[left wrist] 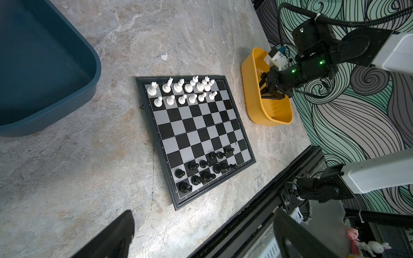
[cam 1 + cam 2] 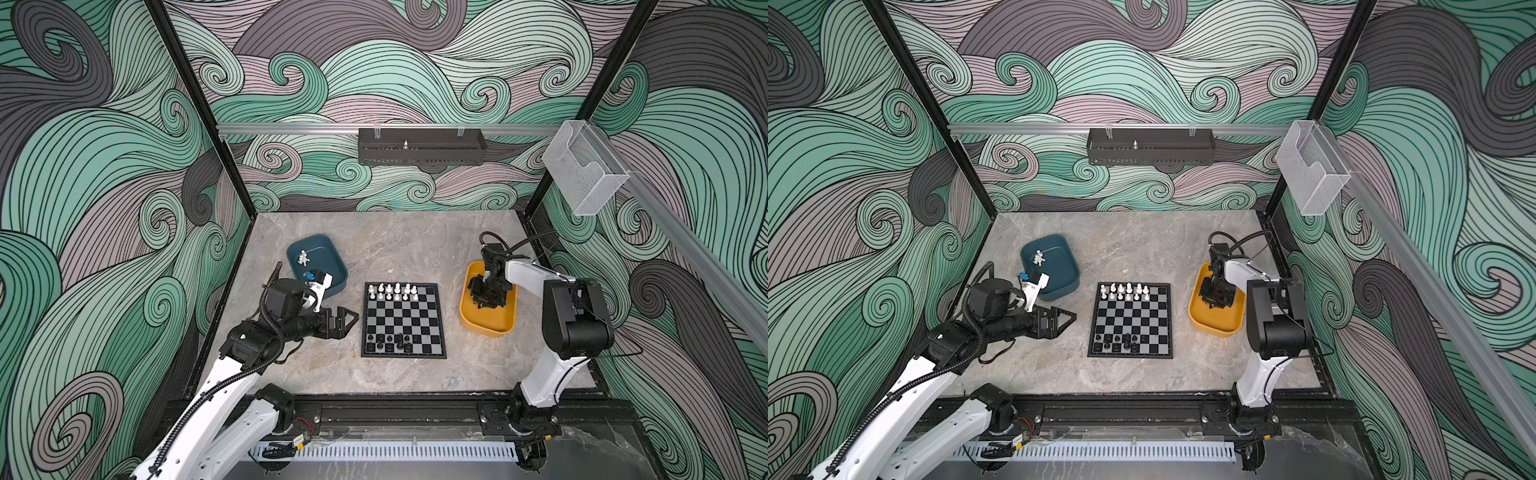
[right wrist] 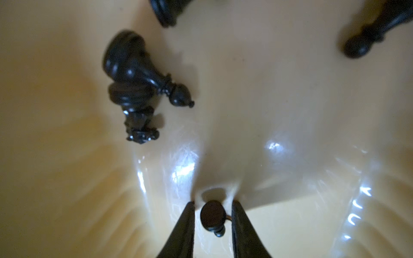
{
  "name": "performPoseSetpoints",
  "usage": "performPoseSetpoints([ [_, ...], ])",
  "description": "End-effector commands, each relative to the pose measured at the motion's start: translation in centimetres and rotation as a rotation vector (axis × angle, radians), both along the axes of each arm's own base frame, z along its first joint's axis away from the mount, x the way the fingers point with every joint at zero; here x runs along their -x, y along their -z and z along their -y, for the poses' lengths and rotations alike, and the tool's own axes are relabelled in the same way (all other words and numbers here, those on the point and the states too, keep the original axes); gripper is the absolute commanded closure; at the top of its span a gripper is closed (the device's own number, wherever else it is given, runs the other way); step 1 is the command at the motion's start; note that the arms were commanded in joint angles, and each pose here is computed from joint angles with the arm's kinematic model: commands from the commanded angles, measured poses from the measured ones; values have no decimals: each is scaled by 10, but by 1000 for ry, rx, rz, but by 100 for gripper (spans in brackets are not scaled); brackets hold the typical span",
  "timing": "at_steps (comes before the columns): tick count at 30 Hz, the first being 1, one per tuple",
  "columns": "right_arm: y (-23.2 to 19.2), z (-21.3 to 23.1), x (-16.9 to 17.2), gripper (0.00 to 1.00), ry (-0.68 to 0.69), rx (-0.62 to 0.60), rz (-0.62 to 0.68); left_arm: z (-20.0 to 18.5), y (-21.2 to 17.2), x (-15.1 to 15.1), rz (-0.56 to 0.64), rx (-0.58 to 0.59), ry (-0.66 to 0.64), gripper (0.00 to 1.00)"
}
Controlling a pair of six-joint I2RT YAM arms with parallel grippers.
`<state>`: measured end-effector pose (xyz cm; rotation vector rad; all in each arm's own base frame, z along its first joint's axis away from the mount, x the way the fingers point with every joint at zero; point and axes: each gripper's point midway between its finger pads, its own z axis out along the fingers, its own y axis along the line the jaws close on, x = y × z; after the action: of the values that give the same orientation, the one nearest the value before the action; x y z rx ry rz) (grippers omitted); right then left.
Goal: Set up the chess pieces on the board
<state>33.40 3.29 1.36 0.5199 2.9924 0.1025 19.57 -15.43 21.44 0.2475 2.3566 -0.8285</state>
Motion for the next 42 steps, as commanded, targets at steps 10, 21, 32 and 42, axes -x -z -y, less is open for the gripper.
performPoseSetpoints([
  [10, 5, 11, -2, 64, -61, 85, -17, 1, 1, -3, -6, 7, -3, 2],
  [21, 9, 7, -5, 70, -65, 70, -35, 1, 1, -3, -8, 5, -3, 1],
  [32, 14, 1, 5, 71, -67, 51, -62, 1, 0, -2, -2, 8, -4, 1],
  [42, 15, -1, 9, 68, -61, 43, -67, 1, 0, -3, -2, 8, -3, 2],
])
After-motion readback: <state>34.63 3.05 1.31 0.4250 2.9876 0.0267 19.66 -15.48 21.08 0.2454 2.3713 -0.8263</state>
